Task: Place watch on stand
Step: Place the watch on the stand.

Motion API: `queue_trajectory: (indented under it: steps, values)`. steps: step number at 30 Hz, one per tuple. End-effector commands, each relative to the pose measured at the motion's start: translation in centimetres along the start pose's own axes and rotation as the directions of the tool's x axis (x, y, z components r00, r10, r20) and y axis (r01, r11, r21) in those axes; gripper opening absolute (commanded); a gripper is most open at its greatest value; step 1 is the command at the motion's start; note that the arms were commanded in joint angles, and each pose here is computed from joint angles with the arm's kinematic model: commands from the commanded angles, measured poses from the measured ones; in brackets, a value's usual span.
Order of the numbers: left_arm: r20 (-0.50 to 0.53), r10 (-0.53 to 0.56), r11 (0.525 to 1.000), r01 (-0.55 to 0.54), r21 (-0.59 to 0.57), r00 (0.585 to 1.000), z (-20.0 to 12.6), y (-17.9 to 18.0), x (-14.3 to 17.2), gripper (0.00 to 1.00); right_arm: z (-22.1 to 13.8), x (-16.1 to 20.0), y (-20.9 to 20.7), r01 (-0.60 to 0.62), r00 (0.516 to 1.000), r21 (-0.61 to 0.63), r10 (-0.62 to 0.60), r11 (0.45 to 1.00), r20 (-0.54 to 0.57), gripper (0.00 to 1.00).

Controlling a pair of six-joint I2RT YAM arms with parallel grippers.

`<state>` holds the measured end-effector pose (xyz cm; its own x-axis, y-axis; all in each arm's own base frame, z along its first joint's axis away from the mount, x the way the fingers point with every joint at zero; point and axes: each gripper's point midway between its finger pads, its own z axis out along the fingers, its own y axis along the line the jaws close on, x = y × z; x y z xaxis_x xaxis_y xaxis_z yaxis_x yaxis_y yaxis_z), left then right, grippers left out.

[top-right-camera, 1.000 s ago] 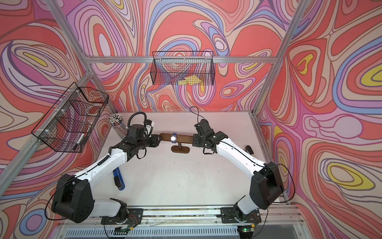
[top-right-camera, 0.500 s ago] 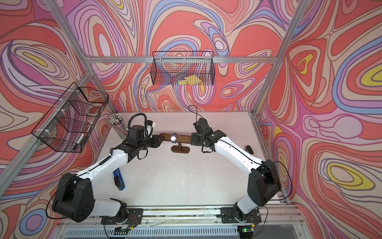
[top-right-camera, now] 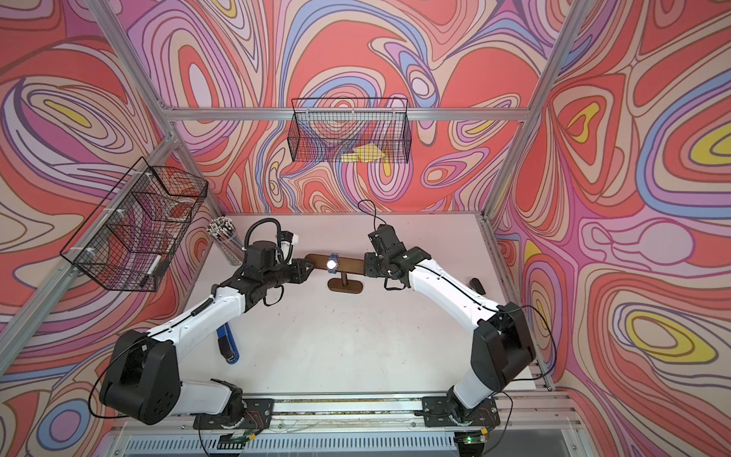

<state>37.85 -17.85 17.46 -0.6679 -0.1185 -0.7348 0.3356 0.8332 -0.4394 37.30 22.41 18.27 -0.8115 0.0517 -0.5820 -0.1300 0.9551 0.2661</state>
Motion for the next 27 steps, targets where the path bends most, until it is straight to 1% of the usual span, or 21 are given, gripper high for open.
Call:
queue_trajectory:
  steps: [1, 10, 14, 22, 27]
  values:
    - [0.019, 0.017, 1.000, -0.017, 0.000, 1.000, -0.2, -0.2, -0.4, 0.37, -0.1, -1.1, 0.8, 0.008, 1.000, -0.024, -0.007, 1.000, 0.027, 0.18]
    - [0.059, 0.084, 0.994, -0.079, -0.079, 0.995, -1.2, 0.4, -2.4, 0.39, 0.4, -1.2, 1.2, 0.007, 1.000, -0.038, -0.006, 0.999, 0.026, 0.18]
    - [0.068, 0.108, 0.989, -0.100, -0.111, 0.992, -1.1, 0.9, -2.9, 0.40, 0.8, -1.4, 1.6, 0.007, 1.000, -0.047, -0.006, 0.999, 0.025, 0.18]
    - [0.051, 0.095, 0.990, -0.089, -0.112, 0.994, 0.5, 1.6, -2.6, 0.41, 1.1, -1.5, 1.9, 0.024, 0.999, -0.044, -0.023, 0.999, 0.027, 0.18]
    - [0.046, 0.085, 0.991, -0.080, -0.105, 0.995, 0.6, 1.7, -2.1, 0.41, 0.8, -1.8, 1.9, 0.038, 0.999, -0.039, -0.036, 0.999, 0.034, 0.18]
